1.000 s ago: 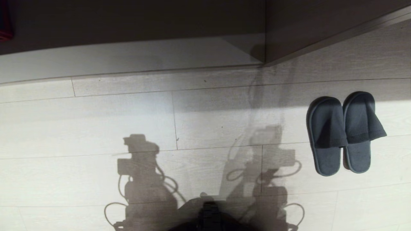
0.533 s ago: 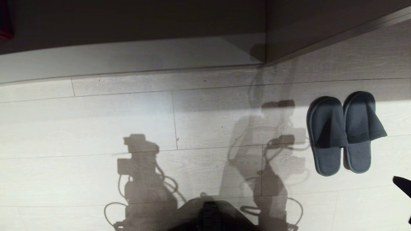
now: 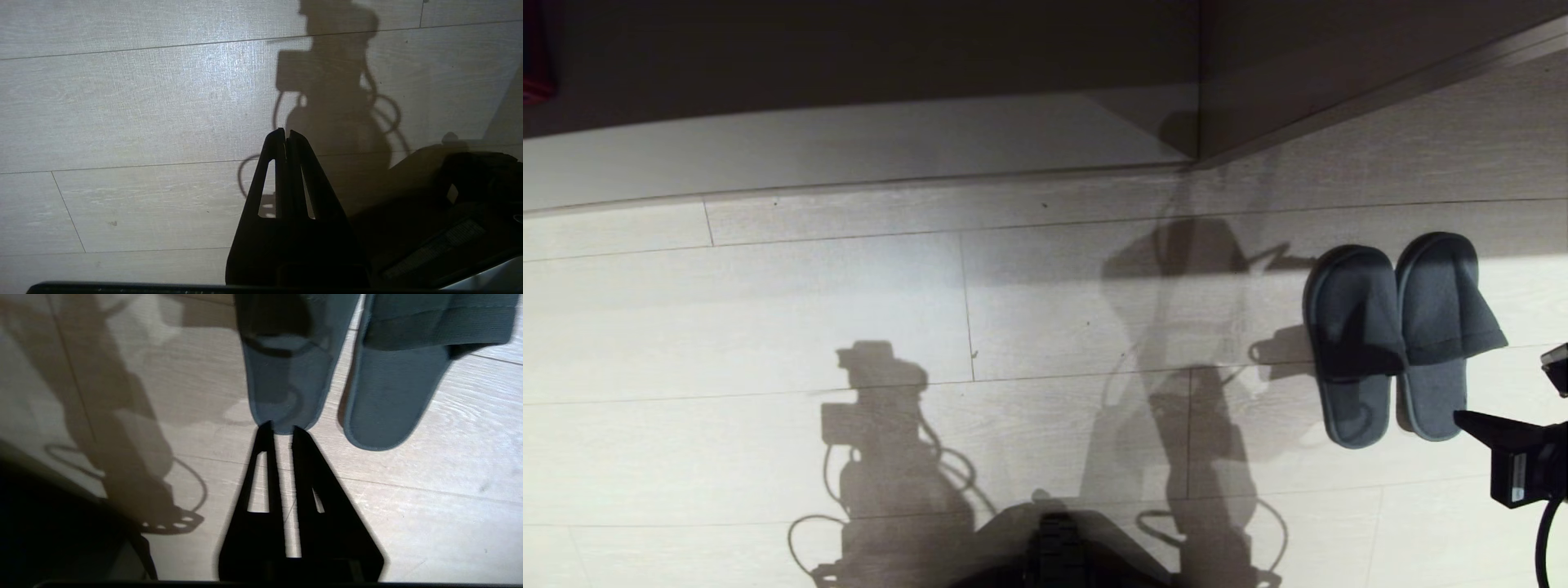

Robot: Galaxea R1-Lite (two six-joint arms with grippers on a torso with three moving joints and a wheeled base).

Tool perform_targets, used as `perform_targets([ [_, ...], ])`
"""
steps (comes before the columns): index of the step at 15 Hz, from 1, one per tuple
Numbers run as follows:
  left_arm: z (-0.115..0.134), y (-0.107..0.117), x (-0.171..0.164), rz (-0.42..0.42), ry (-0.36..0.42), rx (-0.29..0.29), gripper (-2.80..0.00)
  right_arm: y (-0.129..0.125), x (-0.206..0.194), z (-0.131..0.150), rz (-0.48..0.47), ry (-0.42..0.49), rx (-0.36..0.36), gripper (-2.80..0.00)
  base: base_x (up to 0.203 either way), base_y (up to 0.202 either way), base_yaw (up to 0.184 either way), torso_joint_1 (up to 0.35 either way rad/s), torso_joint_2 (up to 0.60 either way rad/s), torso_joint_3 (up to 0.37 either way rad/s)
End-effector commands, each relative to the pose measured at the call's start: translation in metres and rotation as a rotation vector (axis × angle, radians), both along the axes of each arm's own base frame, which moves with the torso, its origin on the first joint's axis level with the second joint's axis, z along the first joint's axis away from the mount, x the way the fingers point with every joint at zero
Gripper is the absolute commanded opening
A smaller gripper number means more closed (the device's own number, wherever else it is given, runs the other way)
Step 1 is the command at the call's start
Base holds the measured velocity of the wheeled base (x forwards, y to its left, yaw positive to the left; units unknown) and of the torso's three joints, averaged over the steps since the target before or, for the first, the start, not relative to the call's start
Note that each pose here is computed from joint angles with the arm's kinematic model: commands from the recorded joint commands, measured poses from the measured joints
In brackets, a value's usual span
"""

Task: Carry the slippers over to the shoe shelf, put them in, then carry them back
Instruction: Pick up the slippers on the floor

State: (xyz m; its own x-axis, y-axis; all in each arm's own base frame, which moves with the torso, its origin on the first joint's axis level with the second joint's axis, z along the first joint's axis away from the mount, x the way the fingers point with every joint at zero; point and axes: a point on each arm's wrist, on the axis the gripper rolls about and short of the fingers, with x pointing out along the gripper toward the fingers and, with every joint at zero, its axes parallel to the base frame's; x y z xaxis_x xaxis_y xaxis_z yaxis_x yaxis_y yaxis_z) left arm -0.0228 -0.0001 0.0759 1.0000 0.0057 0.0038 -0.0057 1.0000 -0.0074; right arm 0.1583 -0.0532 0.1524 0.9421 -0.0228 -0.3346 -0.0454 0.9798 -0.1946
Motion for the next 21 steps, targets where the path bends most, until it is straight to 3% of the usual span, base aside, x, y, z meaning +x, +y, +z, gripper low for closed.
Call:
perform_targets([
  [1,0.0,0.0,0.0,0.0,-0.001,0.0,-2.8,-0.013,0.005,-0.018,0.074,0.045,0.025,0.0,0.0,0.0,0.0,0.0,0.0,0.0],
  [4,0.0,0.0,0.0,0.0,-0.001,0.003,-2.8,-0.021,0.019,-0.026,0.08,0.044,0.008,0.0,0.0,0.0,0.0,0.0,0.0,0.0],
  [9,0.0,0.0,0.0,0.0,0.001,0.006,-2.8,-0.041,0.063,-0.037,0.141,-0.196,-0.124,0.0,0.0,0.0,0.0,0.0,0.0,0.0],
  [13,0.0,0.0,0.0,0.0,0.002,0.007,-2.8,-0.039,0.058,-0.032,0.148,-0.232,-0.159,0.0,0.0,0.0,0.0,0.0,0.0,0.0],
  [16,0.0,0.0,0.0,0.0,0.002,0.006,-2.8,-0.036,0.046,-0.035,0.127,-0.206,-0.186,0.0,0.0,0.0,0.0,0.0,0.0,0.0],
  [21,0.0,0.0,0.0,0.0,0.001,0.007,-2.8,-0.063,0.032,-0.052,-0.041,-0.118,-0.207,0.0,0.0,0.0,0.0,0.0,0.0,0.0],
])
